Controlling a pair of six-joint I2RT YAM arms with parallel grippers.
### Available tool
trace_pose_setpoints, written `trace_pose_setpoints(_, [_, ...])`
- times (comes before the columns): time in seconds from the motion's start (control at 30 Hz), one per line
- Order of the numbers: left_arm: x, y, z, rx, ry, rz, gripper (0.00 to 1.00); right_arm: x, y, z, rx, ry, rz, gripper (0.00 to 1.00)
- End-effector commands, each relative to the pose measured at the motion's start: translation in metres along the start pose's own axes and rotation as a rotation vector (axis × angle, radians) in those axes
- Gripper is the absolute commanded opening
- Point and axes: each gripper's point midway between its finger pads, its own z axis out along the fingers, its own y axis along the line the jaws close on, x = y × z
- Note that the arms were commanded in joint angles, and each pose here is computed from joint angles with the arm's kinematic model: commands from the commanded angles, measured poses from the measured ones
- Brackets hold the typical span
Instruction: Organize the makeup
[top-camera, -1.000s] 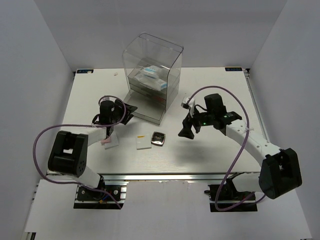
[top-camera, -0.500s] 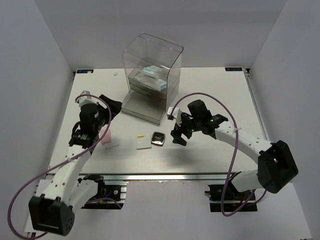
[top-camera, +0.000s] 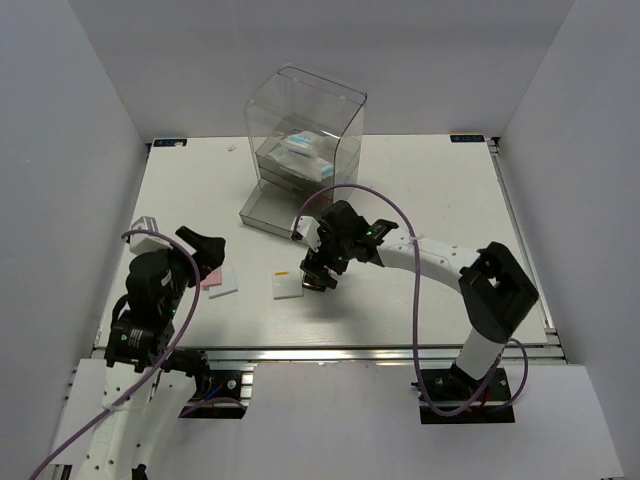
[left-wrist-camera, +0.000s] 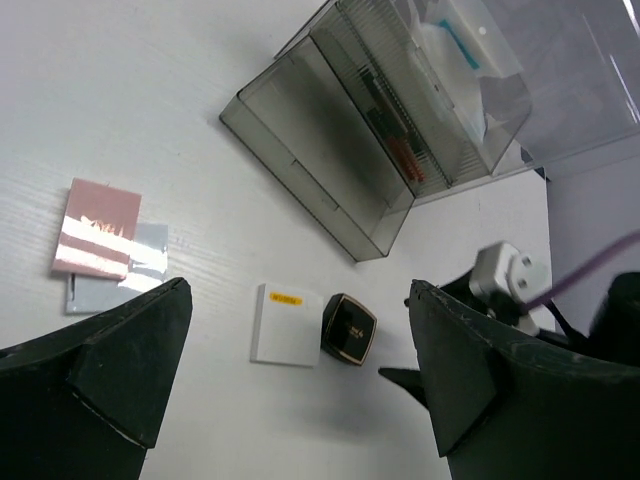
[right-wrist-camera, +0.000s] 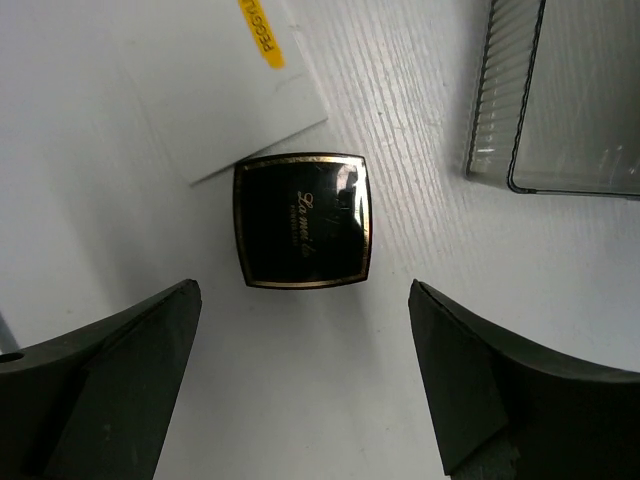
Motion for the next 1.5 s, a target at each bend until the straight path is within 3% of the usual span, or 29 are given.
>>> trace_pose_setpoints(0.0, [0.008, 0.013, -0.019, -0.041, 0.031, 0.007, 0.98, -0.001, -0.01, 0.003, 0.052, 0.049, 0.024, 0.89])
trace_pose_setpoints(0.23, [0.015, 0.022, -0.029, -0.05, 0.016, -0.045, 0.98, 0.008, -0.006, 0.025, 0.025, 0.13, 0.047, 0.89])
trace_pose_setpoints(0.83, [0.038, 0.028, -0.015, -0.042, 0.071, -0.086, 0.98, 0.045, -0.002, 0.057, 0.016, 0.189, 0.022, 0.87])
trace_pose_setpoints(1.13, [0.051, 0.029, -0.009, -0.027, 0.105, -0.097, 0.98, 0.057, 0.005, 0.056, -0.006, 0.18, -0.047, 0.55])
trace_pose_setpoints(1.2, [0.053, 0.029, -0.008, -0.022, 0.11, -0.097, 0.98, 0.056, 0.006, 0.052, -0.007, 0.173, -0.06, 0.42])
trace_pose_setpoints(1.23, [0.055, 0.029, -0.007, -0.018, 0.118, -0.097, 0.98, 0.054, 0.006, 0.047, -0.002, 0.161, -0.069, 0.37])
trace_pose_setpoints(1.27, [0.057, 0.03, -0.006, -0.017, 0.121, -0.099, 0.98, 0.051, 0.006, 0.042, 0.002, 0.149, -0.086, 0.25])
trace_pose_setpoints(1.47, [0.069, 0.03, 0.002, 0.002, 0.153, -0.128, 0.98, 0.002, 0.015, -0.005, -0.014, -0.039, -0.179, 0.02])
